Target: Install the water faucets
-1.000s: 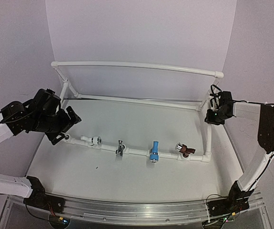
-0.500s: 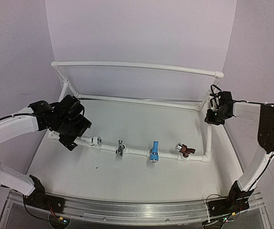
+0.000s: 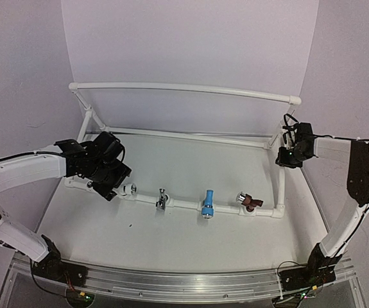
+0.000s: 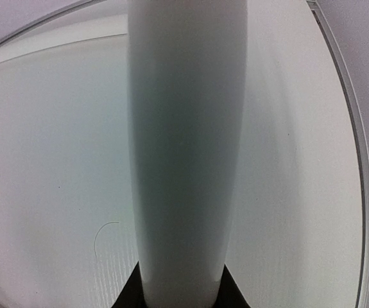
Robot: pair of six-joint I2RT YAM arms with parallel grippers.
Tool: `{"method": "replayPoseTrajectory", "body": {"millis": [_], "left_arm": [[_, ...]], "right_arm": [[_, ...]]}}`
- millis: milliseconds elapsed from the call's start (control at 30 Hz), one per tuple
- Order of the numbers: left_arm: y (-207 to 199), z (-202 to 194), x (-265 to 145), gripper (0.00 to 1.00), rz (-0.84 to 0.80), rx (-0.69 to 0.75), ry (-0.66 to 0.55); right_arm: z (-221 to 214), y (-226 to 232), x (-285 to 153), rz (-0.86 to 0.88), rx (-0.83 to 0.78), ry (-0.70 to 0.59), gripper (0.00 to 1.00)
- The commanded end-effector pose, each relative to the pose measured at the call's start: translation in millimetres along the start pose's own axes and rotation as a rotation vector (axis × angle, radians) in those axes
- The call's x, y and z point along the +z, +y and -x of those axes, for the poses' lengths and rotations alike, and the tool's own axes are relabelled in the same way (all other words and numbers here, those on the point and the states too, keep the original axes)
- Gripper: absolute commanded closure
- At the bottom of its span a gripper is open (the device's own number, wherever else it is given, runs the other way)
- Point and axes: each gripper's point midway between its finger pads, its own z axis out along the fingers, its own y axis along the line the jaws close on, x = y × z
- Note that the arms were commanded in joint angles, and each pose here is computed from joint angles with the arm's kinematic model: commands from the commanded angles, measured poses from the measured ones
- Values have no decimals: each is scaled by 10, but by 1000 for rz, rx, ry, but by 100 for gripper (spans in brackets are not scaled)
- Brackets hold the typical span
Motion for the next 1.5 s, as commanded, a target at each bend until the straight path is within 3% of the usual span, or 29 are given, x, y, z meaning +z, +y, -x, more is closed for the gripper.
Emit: {"method": "replayPoseTrajectory", "body": {"millis": [0, 367, 900, 1467], "left_arm": [[-33, -62, 91, 28, -2, 12, 16], [87, -33, 141, 34, 68, 69, -3], [139, 20, 221, 57, 210, 301, -26], [-35, -52, 342, 55, 254, 962, 42]], "right_arm": [[6, -43, -13, -21, -101, -1, 100], [-4, -46, -6, -23, -110, 2, 100], [-16, -212, -7, -43, -96, 6, 100], [6, -204, -16, -39, -102, 2, 100]]}}
